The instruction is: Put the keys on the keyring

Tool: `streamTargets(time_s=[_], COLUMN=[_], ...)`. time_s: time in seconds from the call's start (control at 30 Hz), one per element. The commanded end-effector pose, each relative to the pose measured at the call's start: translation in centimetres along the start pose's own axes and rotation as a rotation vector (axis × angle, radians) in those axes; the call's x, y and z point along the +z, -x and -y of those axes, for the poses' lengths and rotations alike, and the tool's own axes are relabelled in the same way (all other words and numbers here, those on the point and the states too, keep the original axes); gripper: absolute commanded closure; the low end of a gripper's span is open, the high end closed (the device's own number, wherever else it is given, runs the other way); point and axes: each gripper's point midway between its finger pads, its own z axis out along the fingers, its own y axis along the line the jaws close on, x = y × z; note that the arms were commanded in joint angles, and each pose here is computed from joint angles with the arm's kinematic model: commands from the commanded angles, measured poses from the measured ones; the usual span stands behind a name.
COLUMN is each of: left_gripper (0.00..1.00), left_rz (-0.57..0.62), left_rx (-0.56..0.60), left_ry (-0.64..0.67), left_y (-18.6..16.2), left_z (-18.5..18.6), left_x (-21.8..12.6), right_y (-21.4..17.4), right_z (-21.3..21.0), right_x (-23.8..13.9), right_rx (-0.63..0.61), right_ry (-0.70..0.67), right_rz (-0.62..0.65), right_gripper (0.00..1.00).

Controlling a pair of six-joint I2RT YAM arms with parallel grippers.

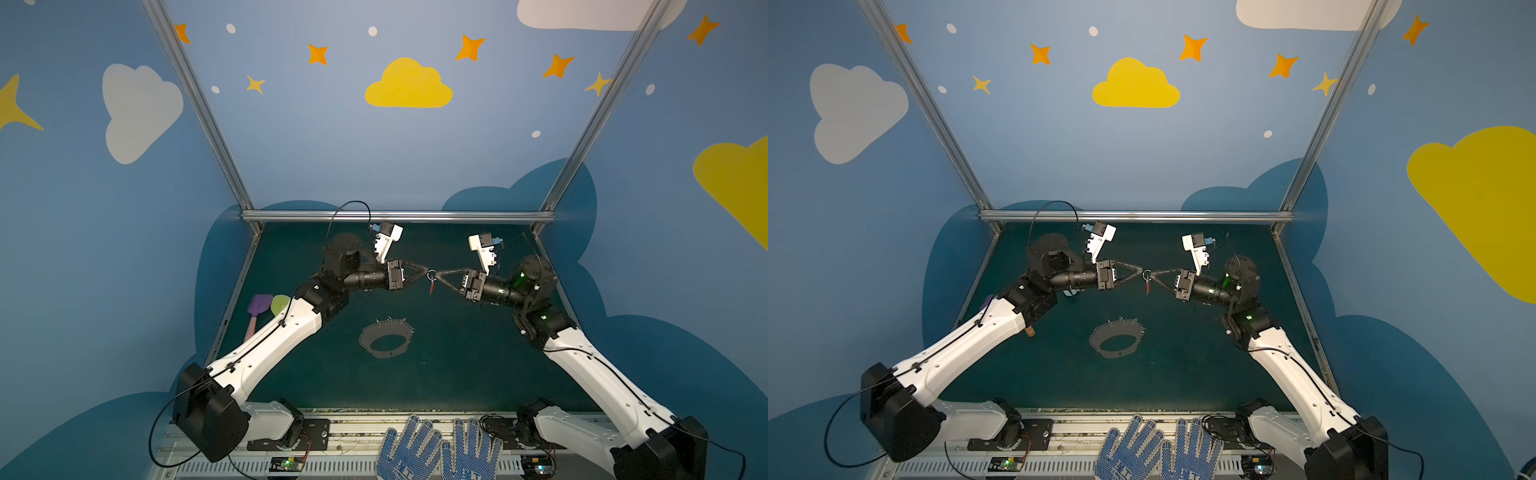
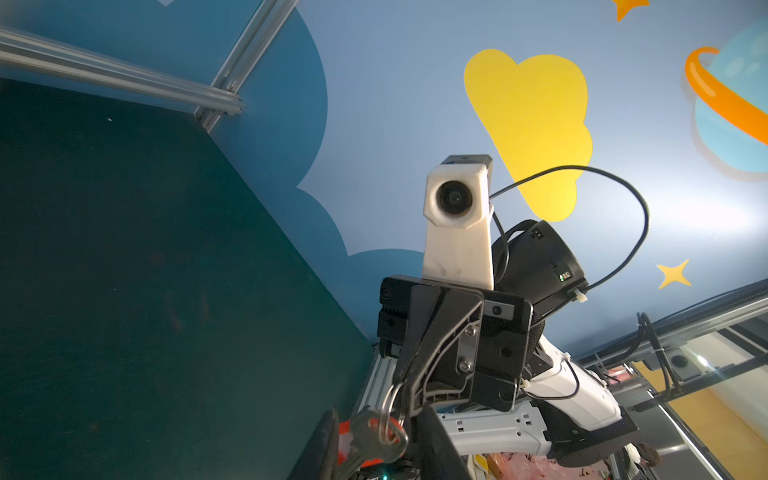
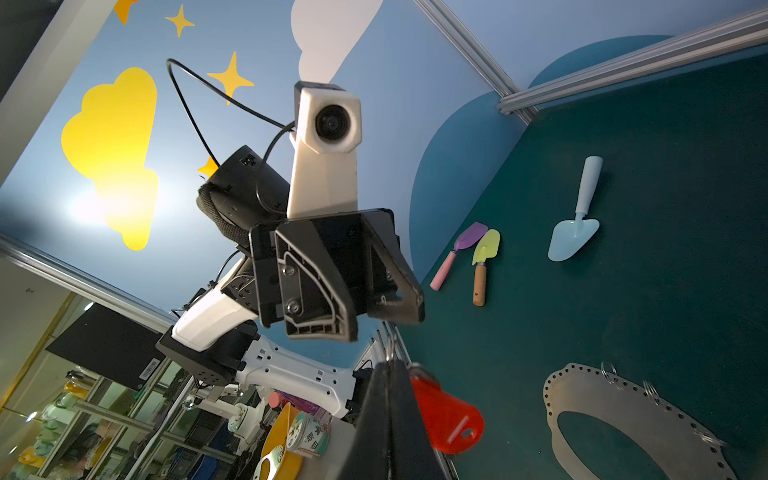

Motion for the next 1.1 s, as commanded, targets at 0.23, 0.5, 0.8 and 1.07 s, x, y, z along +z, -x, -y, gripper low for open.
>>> streamTargets(time_s=[0.23,0.5,0.8,1.07], left_gripper=[0.55,0.48,0.44,0.43], left_rz=[0.097,0.056,-0.020,-0.067], left_rx=[-0.042,-0.143,-0.231,-0.298], left_ry=[0.194,0.417,0.583,0.677], left_y=[-0.7,-5.3,-10.8,-14.0], left_z=[-4.2,-10.4,-15.9,-18.9], left_x=[-3.1,-4.7,-6.1,-6.0], right_y=[-0.4,-1.7,-3.6,-4.2], right_z=[1.7,5.0,8.7,10.0], right_x=[-1.0,-1.9,-3.4,-4.4], right_rx=[-0.018,0.017,0.049,0.057], right_ry=[-0.061,-0.138,-0.241,-0.283], right_rz=[0.006,-0.004,-0.011,-0.005], right_gripper=[1.00,1.00,1.00,1.00])
